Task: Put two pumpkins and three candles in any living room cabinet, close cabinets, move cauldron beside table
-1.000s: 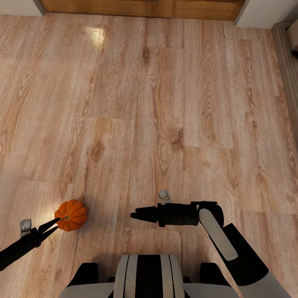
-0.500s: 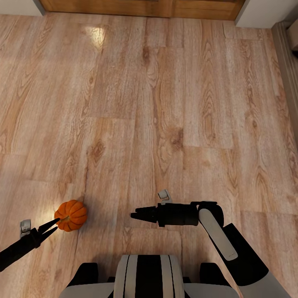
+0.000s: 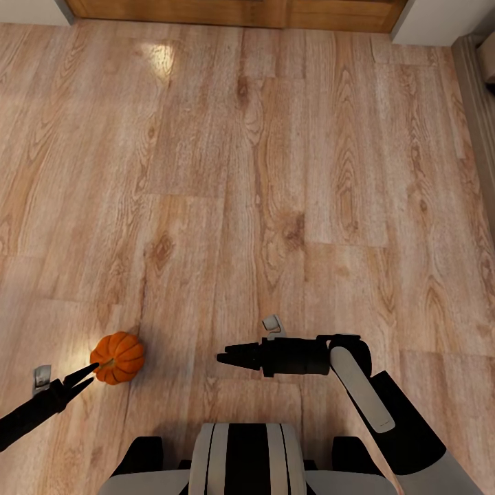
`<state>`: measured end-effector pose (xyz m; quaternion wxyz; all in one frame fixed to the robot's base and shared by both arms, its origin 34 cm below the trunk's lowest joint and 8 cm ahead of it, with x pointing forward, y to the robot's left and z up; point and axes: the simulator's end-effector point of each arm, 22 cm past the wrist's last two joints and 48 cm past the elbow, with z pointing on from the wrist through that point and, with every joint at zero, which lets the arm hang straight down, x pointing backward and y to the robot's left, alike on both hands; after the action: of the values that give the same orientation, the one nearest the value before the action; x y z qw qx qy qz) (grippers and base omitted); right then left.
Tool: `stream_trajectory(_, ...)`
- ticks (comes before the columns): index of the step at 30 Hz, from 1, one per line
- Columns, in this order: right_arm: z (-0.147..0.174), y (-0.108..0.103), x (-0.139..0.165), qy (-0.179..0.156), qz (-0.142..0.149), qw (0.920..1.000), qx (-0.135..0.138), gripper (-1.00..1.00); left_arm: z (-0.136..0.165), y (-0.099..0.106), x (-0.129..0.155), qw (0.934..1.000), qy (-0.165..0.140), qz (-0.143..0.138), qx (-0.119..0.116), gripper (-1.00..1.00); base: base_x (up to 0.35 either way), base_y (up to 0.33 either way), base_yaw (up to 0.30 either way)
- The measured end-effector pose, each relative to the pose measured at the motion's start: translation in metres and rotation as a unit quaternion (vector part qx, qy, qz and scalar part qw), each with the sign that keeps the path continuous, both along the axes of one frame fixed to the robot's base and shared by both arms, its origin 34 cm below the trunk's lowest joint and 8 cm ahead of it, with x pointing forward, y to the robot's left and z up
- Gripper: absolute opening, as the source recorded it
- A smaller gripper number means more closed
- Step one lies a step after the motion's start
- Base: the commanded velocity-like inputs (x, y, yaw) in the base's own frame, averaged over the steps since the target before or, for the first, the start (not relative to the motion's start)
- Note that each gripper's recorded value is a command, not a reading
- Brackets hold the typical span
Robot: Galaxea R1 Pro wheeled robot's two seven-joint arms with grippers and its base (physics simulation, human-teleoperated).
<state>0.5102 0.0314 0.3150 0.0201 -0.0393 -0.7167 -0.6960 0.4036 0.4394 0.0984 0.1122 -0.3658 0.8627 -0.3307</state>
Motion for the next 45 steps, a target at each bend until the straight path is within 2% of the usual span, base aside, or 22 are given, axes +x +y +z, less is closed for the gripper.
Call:
stream_trajectory(41,-0.005,0.001,-0.001,0.003,0.0,1.0,-0.001,1.0,-0.007,0.0,-0.004,1.0,0.007,-0.001,0.004,1.0,0.0,0.0,0.0)
stream_trajectory(45,-0.006,0.001,-0.001,0.003,0.001,1.0,0.0,1.0,-0.015,0.005,-0.01,0.9995,0.025,-0.001,0.021,1.0,0.0,0.0,0.0)
